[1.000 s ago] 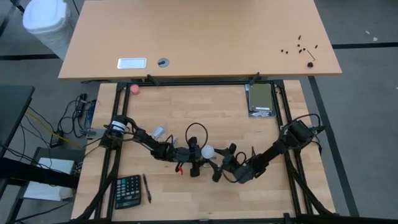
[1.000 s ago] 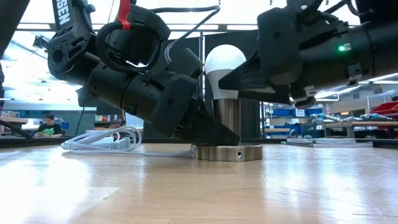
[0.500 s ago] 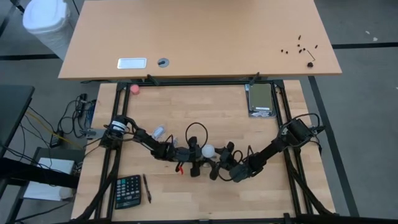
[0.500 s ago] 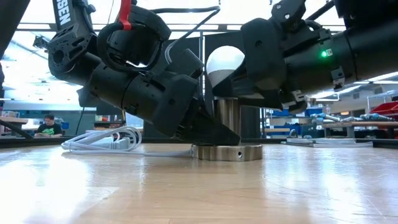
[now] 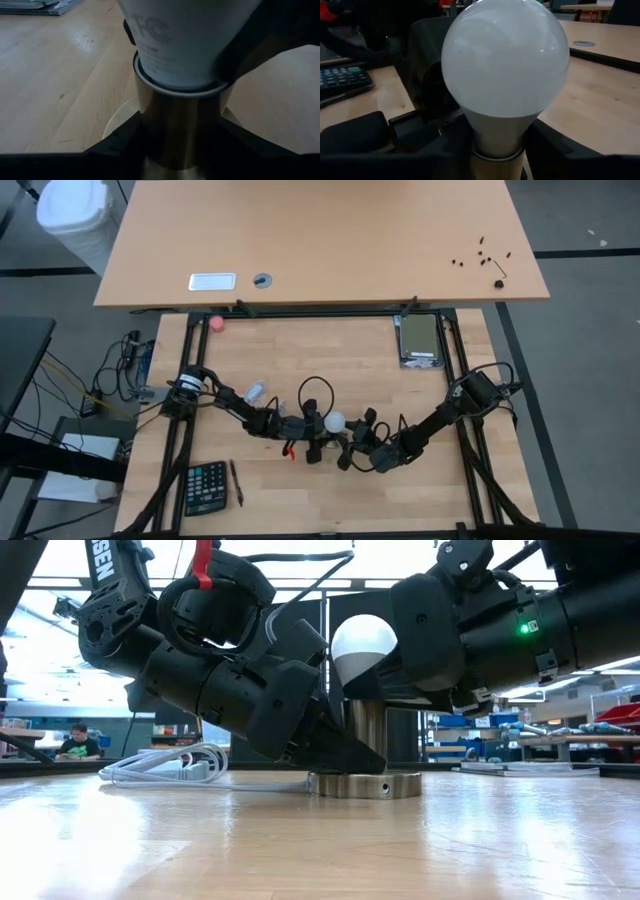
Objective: Screw lightbulb
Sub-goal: Remove the lightbulb from the lamp
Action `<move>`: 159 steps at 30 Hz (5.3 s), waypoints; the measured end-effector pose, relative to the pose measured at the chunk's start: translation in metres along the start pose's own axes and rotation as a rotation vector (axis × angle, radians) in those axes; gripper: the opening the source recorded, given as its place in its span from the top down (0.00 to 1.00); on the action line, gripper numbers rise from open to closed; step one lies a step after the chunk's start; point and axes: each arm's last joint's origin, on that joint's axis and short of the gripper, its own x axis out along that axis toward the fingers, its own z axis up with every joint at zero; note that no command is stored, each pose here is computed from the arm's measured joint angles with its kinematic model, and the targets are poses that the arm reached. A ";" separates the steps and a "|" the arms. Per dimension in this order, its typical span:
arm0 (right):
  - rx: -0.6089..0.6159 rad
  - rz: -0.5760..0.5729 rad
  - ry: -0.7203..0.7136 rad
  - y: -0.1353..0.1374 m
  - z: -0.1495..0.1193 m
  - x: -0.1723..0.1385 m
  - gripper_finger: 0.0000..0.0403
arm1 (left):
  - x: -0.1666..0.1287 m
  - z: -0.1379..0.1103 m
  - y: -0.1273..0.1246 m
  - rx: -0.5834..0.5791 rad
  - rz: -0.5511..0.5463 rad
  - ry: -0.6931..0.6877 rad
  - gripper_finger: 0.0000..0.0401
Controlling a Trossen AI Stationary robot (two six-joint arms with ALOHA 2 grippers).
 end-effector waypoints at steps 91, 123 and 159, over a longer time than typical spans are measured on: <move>-0.051 0.160 0.007 -0.004 -0.004 -0.001 0.63 | -0.001 0.000 -0.003 0.023 -0.022 0.001 0.51; -0.068 0.443 -0.045 -0.037 -0.001 -0.006 0.35 | 0.000 0.000 -0.003 0.028 -0.034 0.004 0.51; -0.017 0.042 -0.014 -0.003 -0.018 -0.049 0.41 | -0.001 -0.001 -0.004 0.027 -0.041 0.007 0.51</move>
